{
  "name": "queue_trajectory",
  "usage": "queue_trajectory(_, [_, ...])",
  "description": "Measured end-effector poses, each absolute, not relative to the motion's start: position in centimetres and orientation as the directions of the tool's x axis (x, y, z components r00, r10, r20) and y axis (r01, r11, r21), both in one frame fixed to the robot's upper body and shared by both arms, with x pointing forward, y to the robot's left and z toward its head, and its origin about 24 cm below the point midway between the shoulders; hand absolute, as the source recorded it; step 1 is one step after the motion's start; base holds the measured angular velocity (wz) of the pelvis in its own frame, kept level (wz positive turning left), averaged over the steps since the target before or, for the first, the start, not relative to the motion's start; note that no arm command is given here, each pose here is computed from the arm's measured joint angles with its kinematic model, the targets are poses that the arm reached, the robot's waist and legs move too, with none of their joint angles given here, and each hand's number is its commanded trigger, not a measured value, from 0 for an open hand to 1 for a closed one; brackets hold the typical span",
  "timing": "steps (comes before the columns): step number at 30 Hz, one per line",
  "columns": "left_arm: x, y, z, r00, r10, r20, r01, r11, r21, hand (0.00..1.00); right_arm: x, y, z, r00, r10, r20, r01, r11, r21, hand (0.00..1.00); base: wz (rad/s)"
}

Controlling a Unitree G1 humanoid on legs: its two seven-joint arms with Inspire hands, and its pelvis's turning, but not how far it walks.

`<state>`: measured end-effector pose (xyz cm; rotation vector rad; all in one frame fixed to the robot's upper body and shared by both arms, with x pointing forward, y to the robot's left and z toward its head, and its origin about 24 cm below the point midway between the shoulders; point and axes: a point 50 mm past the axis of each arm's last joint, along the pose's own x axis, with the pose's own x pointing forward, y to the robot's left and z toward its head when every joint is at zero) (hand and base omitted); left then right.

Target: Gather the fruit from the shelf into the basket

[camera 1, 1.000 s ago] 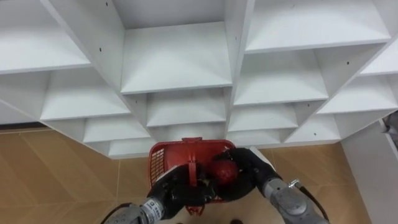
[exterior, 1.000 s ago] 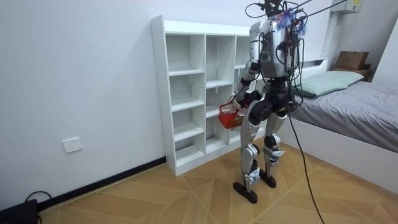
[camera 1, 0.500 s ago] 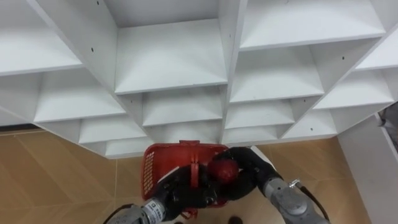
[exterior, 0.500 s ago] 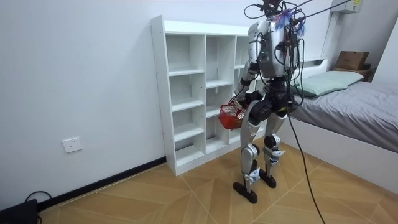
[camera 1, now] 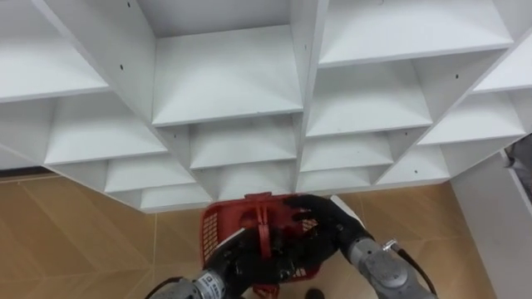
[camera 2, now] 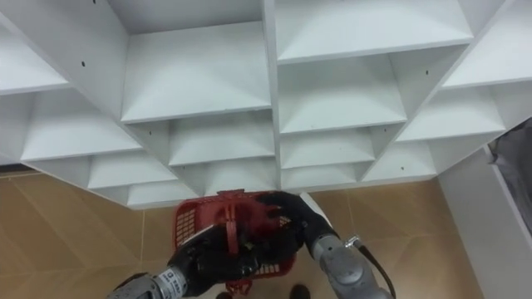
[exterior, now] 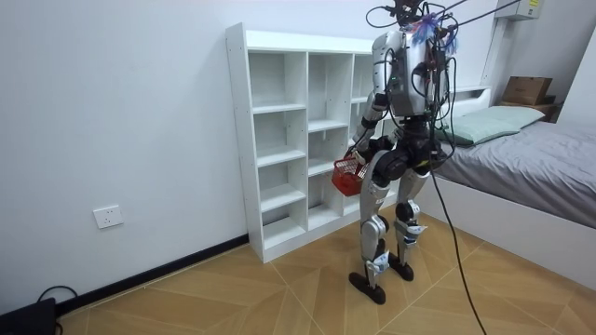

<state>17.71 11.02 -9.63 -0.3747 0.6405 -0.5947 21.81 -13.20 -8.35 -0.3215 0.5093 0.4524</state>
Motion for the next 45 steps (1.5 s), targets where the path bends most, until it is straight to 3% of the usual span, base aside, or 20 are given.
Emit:
queue_trajectory(20, [17.7,11.7,-9.9,0.653,-0.585,-0.481,0.383,0.803,-0.456,1.00,20.9,-13.3,-9.0,0.759,0.338,-0.556,-0.496,0.854,-0.157,0.00,-0.01])
queue_trajectory(30, [17.8,13.7,-10.7,0.683,-0.459,-0.568,0.305,0.886,-0.349,1.00,20.0,-13.2,-9.5,0.745,0.348,-0.570,-0.487,0.867,-0.108,0.00,0.00])
queue_trajectory(39, [16.3,14.9,-12.3,0.646,-0.382,-0.661,0.254,0.924,-0.286,1.00,17.7,-13.6,-10.6,0.724,0.334,-0.604,-0.450,0.892,-0.046,0.00,0.01])
queue_trajectory(45, [14.5,17.5,-13.7,0.632,-0.226,-0.741,0.106,0.973,-0.206,1.00,17.1,-16.9,-11.4,0.745,0.178,-0.643,-0.315,0.943,-0.104,0.00,0.04])
